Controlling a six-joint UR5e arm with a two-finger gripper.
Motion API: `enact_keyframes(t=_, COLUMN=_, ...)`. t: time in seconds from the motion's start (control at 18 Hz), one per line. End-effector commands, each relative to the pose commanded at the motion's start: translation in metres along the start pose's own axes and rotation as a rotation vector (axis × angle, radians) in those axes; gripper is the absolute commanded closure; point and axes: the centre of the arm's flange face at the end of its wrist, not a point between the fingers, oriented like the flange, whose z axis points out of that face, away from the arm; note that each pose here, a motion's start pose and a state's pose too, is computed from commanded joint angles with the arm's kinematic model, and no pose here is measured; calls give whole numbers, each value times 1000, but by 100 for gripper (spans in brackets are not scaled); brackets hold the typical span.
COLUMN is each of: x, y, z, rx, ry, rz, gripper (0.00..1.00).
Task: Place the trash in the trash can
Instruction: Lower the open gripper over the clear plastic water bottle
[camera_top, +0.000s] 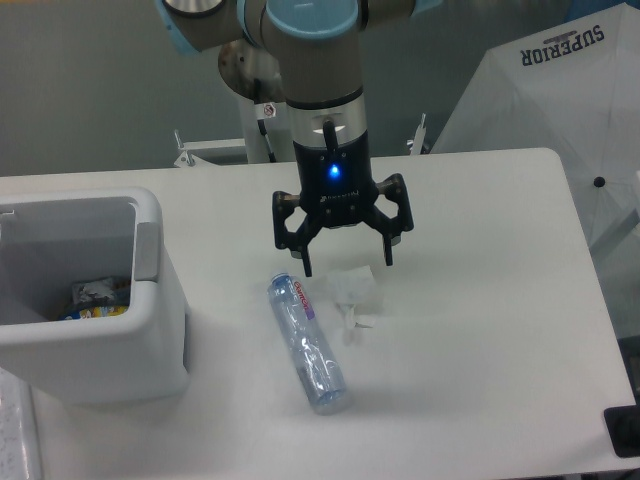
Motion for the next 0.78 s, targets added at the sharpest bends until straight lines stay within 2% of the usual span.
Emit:
enact_keyframes(t=0.11, x=-4, y=1, z=3, rx=-19, ry=-48, rz=3, gripper=0)
enact_keyframes(t=0.28, x=-3, y=3, z=11, rx=-39, ry=-55, rz=4, gripper=0)
enact_keyframes(t=0.78, x=11, y=16, z=74, rx=-120, ry=43, rz=3, gripper=0)
